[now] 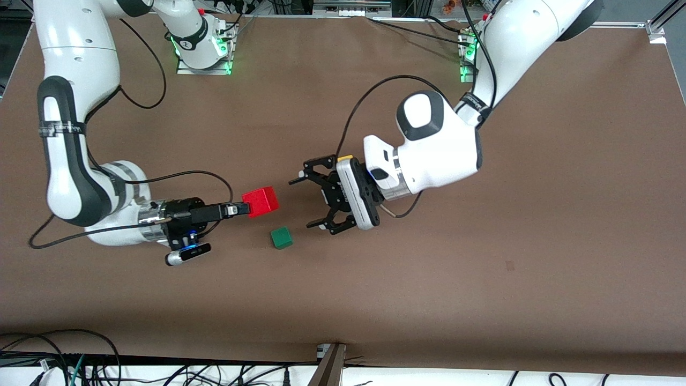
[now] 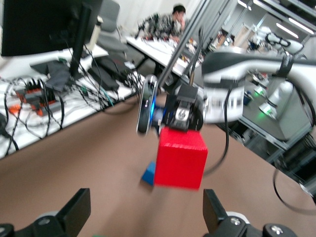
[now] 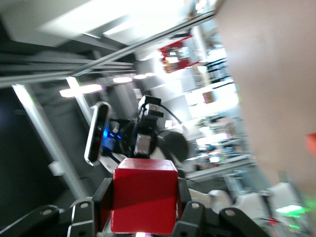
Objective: Pass red block to right arm, stack on blue
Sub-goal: 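Open the left gripper and pull it back from the red cube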
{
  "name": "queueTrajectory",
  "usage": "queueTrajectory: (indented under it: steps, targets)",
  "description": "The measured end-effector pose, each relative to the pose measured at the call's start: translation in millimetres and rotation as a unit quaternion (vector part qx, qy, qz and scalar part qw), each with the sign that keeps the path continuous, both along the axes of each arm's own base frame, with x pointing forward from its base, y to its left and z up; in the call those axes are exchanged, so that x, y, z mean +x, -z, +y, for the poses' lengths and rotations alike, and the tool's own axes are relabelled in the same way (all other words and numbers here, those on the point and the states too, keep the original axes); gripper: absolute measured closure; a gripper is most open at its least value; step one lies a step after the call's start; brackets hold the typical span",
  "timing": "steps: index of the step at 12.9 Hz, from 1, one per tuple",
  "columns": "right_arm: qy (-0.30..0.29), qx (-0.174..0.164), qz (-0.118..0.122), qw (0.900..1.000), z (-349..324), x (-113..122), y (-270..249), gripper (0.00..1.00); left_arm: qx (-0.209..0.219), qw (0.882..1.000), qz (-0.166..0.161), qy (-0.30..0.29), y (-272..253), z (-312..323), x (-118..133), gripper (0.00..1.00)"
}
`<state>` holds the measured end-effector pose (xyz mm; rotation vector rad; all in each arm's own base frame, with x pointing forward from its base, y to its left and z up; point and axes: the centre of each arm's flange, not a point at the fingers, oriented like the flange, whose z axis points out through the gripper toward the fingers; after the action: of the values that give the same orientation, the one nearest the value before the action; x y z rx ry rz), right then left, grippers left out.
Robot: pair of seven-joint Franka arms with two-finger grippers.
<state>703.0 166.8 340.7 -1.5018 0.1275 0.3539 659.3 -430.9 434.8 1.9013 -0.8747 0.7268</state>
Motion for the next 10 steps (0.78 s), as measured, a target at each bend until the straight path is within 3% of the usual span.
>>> queueTrajectory:
  steps: [3, 5, 7, 10]
  targets:
    - [-0.032, -0.102, -0.048, 0.993, -41, 7, -21, 0.44, 0.042, 0.997, 0.047, 0.044, 31, 48, 21, 0.0]
    - [-0.057, -0.182, -0.072, 0.979, -66, 5, -32, 0.44, 0.072, 0.992, 0.076, 0.063, 49, 86, 35, 0.0]
    - [-0.09, -0.27, -0.101, 0.953, -83, -2, -53, 0.44, 0.103, 0.985, 0.12, 0.066, 63, 127, 47, 0.0]
    - [-0.119, -0.401, -0.151, 0.896, -99, -13, -96, 0.44, 0.143, 0.97, 0.189, 0.054, 84, 184, 56, 0.0]
